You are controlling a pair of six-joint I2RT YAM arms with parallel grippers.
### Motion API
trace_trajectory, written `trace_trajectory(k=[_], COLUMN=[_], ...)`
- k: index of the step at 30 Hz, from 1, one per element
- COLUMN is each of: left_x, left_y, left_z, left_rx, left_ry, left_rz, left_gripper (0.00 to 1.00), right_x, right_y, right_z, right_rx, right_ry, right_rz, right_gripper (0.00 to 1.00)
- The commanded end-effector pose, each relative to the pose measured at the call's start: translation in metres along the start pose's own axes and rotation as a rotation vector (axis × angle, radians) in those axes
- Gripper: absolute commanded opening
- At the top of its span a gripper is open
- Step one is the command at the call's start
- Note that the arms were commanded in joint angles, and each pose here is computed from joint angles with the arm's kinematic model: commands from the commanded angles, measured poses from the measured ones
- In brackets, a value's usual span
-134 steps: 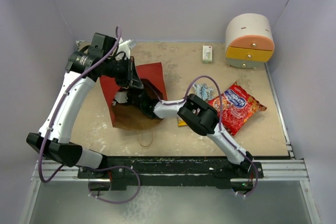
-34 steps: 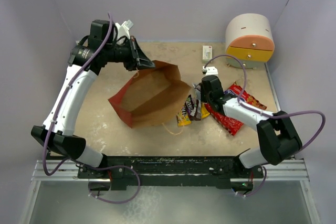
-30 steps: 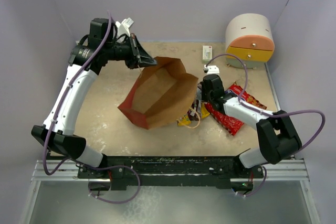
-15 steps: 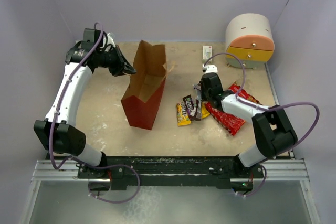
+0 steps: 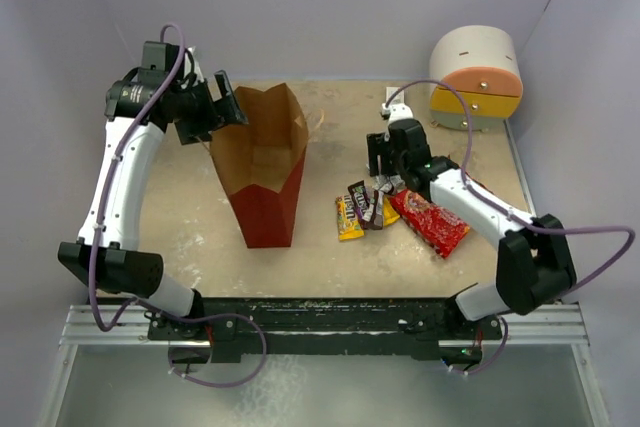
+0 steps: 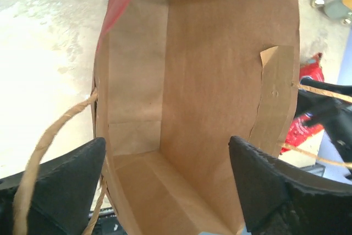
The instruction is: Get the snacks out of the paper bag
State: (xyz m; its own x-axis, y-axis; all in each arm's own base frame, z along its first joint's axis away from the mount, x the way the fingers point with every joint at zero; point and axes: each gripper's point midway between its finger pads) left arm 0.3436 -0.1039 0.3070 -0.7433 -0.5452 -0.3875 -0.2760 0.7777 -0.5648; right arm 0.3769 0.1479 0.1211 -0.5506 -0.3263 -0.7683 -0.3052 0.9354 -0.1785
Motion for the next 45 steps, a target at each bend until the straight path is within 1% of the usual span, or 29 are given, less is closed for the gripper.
trace_trajectory(k=[1,2,3,5,8,11,13,15,17,19,23,27,30,34,38,42,45], left_x=[-0.014,-0.015,-0.016,-0.017,-0.016,-0.012,-0.01,-0.014,-0.022,-0.032,-0.044,-0.034,-0.022,-0.01,-0.007,-0.012,-0.012], left_y=[0.011,0.014,0.018,0.025,0.038,0.048,0.055,0.056,0.054,0.042,-0.012,-0.059,-0.074,-0.081,-0.076,-0.074,-0.075], left_z=[-0.039,-0.044,-0.048,-0.057,-0.073,-0.078,-0.083,-0.093,-0.112,-0.137,-0.198,-0.248,-0.269,-0.277,-0.277,-0.273,-0.273], left_rx=[-0.06,-0.076,-0.095,-0.13,-0.192,-0.229,-0.27,-0.276,-0.263,-0.217,0.057,0.314,0.416,0.477,0.472,0.449,0.449], left_ry=[-0.144,-0.161,-0.178,-0.206,-0.244,-0.258,-0.265,-0.312,-0.386,-0.47,-0.635,-0.719,-0.731,-0.717,-0.726,-0.72,-0.71], left_rz=[0.063,0.065,0.065,0.065,0.052,0.034,0.005,-0.006,0.001,0.018,0.128,0.286,0.353,0.386,0.376,0.336,0.334], left_gripper=[0.99,0.99,0.99,0.99,0.99,0.99,0.99,0.99,0.99,0.99,0.99,0.99,0.99,0.99,0.99,0.99,0.99], right_x=[-0.063,-0.068,-0.076,-0.088,-0.103,-0.107,-0.11,-0.111,-0.115,-0.128,-0.161,-0.189,-0.189,-0.186,-0.18,-0.179,-0.183], right_y=[-0.016,-0.017,-0.014,-0.016,-0.017,-0.021,-0.024,-0.029,-0.034,-0.039,-0.057,-0.069,-0.08,-0.082,-0.088,-0.091,-0.092], right_z=[-0.051,-0.062,-0.073,-0.096,-0.129,-0.151,-0.165,-0.175,-0.188,-0.211,-0.278,-0.35,-0.39,-0.42,-0.435,-0.432,-0.428], right_rx=[0.007,-0.001,-0.025,-0.043,-0.087,-0.089,-0.089,-0.075,-0.064,-0.066,-0.054,-0.079,-0.066,-0.101,-0.086,-0.067,-0.061], right_ry=[-0.111,-0.118,-0.138,-0.167,-0.184,-0.188,-0.212,-0.23,-0.247,-0.277,-0.39,-0.546,-0.626,-0.677,-0.705,-0.701,-0.695], right_rz=[0.021,0.044,0.071,0.1,0.083,0.083,0.087,0.091,0.093,0.098,0.119,0.182,0.221,0.298,0.322,0.347,0.366], right_gripper=[0.83,0.95,1.0,1.0,1.0,1.0,1.0,1.0,1.0,1.0,0.99,1.0,0.99,0.99,1.0,1.0,1.0])
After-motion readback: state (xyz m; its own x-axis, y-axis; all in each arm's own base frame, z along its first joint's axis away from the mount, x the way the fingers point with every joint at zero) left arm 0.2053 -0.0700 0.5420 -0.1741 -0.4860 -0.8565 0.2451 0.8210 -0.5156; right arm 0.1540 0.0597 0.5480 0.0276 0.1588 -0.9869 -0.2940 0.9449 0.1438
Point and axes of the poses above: each gripper's point midway between its finger pads, its own z axis out along the fingers, its own y axis along the line the jaws close on, x = y × z, and after that the axes turned 13 degrees about -z, right-handed
